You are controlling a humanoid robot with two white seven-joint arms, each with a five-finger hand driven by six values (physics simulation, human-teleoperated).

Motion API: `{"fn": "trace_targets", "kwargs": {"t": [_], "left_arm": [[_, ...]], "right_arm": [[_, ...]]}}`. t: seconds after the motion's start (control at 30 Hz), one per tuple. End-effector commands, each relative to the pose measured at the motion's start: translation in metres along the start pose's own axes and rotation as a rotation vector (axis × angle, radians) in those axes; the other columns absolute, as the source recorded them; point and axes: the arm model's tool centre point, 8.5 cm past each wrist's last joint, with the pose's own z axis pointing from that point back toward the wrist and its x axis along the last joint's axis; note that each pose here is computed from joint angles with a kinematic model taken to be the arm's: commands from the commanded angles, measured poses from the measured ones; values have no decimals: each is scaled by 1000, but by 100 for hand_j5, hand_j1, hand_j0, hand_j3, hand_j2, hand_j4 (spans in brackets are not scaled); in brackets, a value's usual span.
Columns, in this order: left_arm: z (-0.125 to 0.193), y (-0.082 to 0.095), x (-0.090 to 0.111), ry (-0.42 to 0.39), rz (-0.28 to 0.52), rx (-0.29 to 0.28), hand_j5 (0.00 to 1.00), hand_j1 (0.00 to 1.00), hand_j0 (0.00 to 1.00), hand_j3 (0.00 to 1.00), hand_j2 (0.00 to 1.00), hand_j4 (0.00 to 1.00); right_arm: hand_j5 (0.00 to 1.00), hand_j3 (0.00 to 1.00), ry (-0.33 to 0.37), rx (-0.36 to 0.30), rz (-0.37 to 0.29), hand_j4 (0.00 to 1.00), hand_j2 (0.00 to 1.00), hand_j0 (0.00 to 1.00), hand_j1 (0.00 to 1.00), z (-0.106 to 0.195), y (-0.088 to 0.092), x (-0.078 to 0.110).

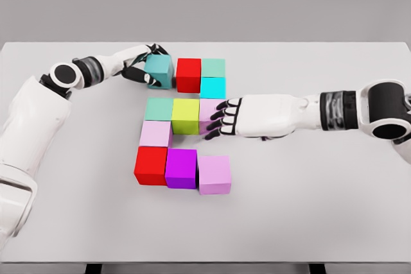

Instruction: Assemble the squares on the desktop into the number 2

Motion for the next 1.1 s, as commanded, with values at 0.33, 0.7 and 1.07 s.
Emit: {"fn": "trace_targets", "kwargs": {"t": [0.33,0.7,1.07], "left_arm": [[-3,-2,3,-10,9,1,36,36,36,36,36,36],[-4,-2,6,-16,6,0,38,38,38,38,38,38],[-5,-2,7,-18,7,-1,44,44,44,44,44,44]], "right_arm": [[100,100,17,227,-105,100,100,100,100,35,72,11],[100,100,-40,228,-115,100,100,100,100,17,78,22],[100,100,-82,219,-119,100,100,100,100,1,78,30]]}}
